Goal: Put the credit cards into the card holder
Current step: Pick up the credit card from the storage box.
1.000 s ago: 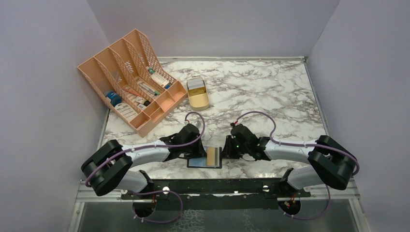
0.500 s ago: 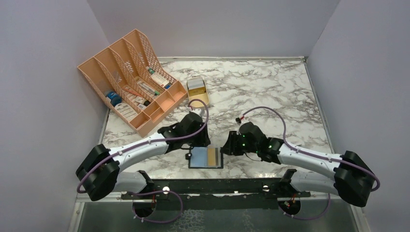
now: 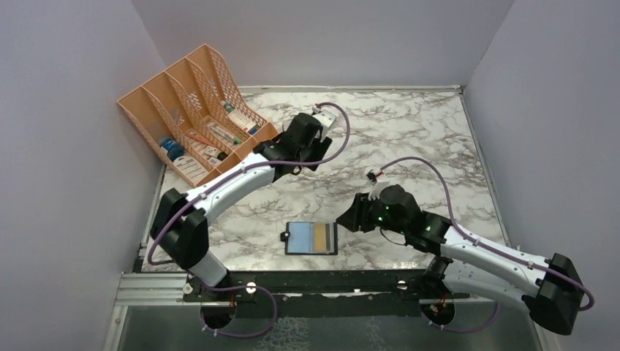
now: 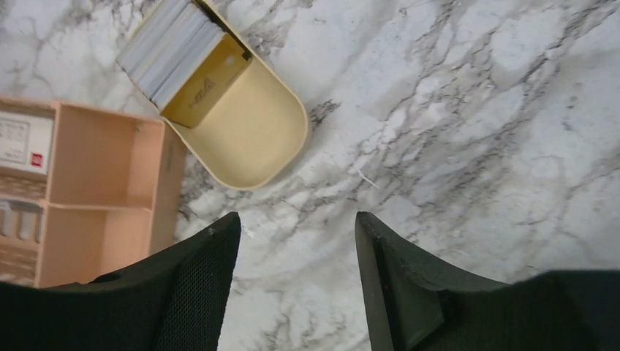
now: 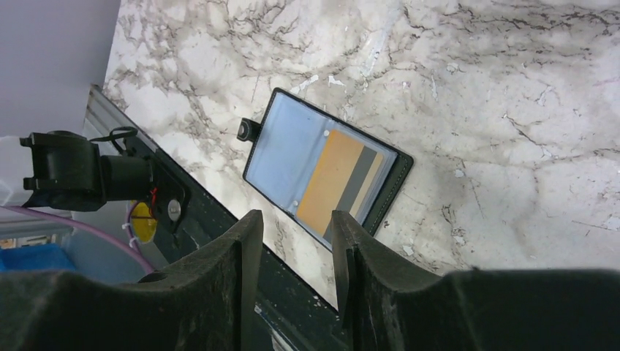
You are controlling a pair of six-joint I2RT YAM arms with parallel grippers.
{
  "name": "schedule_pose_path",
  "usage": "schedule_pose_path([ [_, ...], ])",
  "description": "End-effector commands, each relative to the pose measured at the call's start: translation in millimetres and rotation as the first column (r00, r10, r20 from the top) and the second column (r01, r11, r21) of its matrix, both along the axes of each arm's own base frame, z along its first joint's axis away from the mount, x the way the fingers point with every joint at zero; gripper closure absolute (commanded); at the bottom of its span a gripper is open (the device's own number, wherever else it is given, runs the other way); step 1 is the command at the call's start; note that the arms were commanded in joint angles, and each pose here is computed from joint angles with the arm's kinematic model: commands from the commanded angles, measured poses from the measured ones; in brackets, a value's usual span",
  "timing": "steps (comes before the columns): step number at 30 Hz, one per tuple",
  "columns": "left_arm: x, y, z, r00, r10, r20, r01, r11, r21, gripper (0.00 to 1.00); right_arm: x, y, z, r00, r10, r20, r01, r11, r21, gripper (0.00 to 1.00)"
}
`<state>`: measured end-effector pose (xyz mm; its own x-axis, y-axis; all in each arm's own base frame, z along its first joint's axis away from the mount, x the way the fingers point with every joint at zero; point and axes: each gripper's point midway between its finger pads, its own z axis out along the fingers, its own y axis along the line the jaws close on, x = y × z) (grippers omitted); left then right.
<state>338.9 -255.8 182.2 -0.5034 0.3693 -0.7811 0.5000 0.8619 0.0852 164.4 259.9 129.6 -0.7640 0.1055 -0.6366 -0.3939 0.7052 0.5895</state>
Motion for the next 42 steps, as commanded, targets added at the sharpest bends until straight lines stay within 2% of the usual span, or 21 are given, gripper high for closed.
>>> schedule_pose_path([
  [1,34.7,4.3,-4.6,0.986,-0.159,0.047,0.14,0.952,0.272,0.38,5.7,-4.2,10.5,0.998,-0.016,0.055,0.016,1.0,-0.009,0.6],
  [5,77.4,11.0,-10.8,0.983,-0.168,0.071,0.132,0.922,0.365,0.4,8.5,-5.1,16.2,0.998,-0.026,0.064,0.027,1.0,-0.016,0.6],
  [9,108.7,14.8,-35.0,0.975,-0.217,0.054,0.167,0.867,0.469,0.41,9.0,-4.1,19.7,0.998,-0.021,0.065,0.022,1.0,-0.02,0.6],
  [15,143.7,28.7,-56.3,0.976,-0.205,0.069,0.141,0.843,0.519,0.42,10.0,-6.1,22.3,0.998,-0.029,0.059,0.031,0.999,-0.039,0.6],
  [18,155.3,37.6,-62.1,0.976,-0.195,0.097,0.106,0.814,0.572,0.42,11.5,-7.3,25.1,0.997,-0.038,0.06,0.041,0.998,-0.045,0.6],
  [21,163.4,44.2,-73.3,0.976,-0.191,0.105,0.089,0.788,0.609,0.41,13.0,-6.3,27.9,0.997,-0.04,0.068,0.043,0.998,-0.04,0.6],
  [33,177.5,43.3,-100.6,0.978,-0.195,0.079,0.102,0.768,0.633,0.42,17.7,-4.2,28.1,0.996,-0.055,0.064,0.058,0.997,-0.051,0.6],
  [42,183.7,48.0,-102.7,0.98,-0.18,0.09,0.076,0.745,0.662,0.49,18.5,-6.4,29.6,0.995,-0.066,0.069,0.07,0.996,-0.05,0.6],
])
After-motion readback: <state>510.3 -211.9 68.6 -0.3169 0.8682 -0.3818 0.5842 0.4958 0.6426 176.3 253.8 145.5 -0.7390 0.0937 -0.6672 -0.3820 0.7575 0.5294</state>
